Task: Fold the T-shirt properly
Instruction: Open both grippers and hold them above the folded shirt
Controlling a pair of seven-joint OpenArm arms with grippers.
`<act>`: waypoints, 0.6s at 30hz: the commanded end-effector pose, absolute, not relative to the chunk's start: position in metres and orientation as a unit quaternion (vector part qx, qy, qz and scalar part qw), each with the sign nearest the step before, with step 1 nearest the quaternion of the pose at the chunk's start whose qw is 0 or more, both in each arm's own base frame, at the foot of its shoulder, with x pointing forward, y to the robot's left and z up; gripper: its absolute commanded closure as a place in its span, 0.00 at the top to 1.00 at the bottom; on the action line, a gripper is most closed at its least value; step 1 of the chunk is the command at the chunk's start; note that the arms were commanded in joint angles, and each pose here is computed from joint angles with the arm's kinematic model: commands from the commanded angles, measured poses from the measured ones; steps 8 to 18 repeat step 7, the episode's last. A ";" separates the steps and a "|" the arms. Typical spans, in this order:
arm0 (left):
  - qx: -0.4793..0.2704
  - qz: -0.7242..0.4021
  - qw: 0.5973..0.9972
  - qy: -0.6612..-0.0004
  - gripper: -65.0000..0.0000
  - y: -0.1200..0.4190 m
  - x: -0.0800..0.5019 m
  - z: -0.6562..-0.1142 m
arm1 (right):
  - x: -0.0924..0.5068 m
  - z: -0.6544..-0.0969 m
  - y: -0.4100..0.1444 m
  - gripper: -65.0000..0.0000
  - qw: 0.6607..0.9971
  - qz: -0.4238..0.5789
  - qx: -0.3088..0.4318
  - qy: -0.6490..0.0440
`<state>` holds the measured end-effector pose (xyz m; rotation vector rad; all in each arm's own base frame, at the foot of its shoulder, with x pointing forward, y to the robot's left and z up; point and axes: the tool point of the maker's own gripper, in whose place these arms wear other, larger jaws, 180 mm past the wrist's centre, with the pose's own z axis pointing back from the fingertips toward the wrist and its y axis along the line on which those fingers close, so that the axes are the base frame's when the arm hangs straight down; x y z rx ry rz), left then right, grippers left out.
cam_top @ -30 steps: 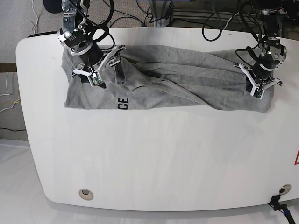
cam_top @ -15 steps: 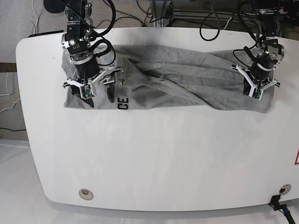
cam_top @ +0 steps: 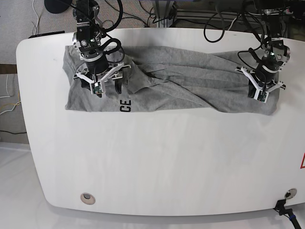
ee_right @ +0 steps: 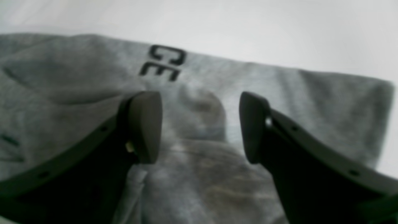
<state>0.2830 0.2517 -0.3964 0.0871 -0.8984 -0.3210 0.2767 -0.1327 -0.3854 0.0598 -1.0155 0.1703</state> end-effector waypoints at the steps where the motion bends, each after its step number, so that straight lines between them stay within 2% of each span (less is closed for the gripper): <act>1: 0.044 -0.154 0.874 -0.458 0.00 0.250 0.296 -0.381 | 0.283 -0.372 -0.133 0.58 0.856 0.081 0.028 -0.510; 18: 0.036 -0.162 0.874 -0.456 0.00 0.241 0.296 -0.383 | 0.285 -0.371 -0.133 0.58 0.855 0.081 0.028 -0.512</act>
